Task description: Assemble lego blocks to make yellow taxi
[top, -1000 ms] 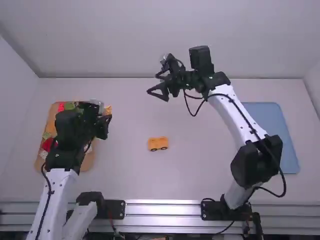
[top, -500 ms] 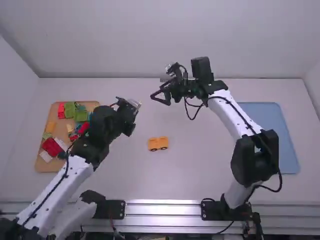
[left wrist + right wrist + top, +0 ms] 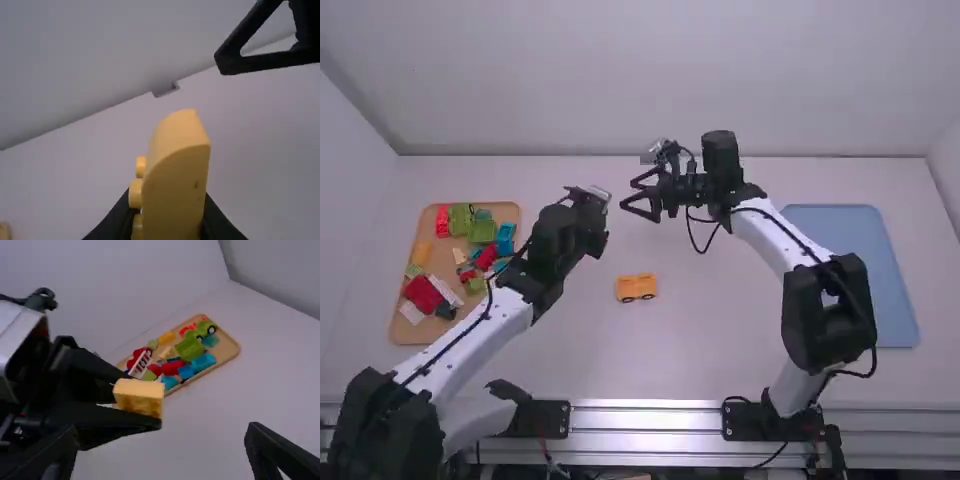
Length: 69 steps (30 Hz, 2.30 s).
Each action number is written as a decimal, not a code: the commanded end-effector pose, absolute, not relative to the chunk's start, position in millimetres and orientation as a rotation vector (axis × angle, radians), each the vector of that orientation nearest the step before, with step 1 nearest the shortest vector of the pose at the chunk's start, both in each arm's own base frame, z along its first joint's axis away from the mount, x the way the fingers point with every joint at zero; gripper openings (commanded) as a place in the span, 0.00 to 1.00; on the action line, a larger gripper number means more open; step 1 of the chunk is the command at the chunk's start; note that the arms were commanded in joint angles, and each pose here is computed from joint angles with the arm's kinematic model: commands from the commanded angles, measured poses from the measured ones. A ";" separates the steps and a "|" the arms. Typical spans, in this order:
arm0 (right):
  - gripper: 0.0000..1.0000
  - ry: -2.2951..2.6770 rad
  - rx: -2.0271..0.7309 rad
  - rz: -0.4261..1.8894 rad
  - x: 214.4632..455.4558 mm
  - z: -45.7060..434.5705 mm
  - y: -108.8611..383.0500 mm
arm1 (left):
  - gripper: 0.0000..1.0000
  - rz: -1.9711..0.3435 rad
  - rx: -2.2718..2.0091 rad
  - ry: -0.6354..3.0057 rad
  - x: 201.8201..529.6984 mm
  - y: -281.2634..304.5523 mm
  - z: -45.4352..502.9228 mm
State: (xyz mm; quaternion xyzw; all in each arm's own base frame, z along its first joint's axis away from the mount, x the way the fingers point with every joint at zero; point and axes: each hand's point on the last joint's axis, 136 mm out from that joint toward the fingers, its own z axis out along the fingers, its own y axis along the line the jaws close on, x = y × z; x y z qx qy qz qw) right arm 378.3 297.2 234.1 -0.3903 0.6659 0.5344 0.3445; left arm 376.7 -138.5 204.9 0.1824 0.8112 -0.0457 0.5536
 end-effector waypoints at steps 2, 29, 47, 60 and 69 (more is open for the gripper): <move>0.92 1.746 -0.977 1.462 373.8 229.0 298.6 | 0.04 -0.212 0.438 1.910 376.9 -155.1 201.8; 0.73 1.938 -0.851 1.489 370.9 203.8 298.0 | 0.02 -0.253 0.512 1.880 376.9 -181.9 195.7; 0.41 1.882 -0.913 1.494 362.6 210.0 313.7 | 0.05 -0.264 0.496 1.866 378.3 -182.6 199.9; 0.19 1.825 -0.922 1.467 369.8 218.0 311.1 | 0.99 -0.293 0.408 1.879 380.8 -179.2 202.3; 0.21 1.634 -1.050 1.468 375.4 243.5 278.1 | 0.99 -0.488 0.520 1.849 356.7 -199.1 220.0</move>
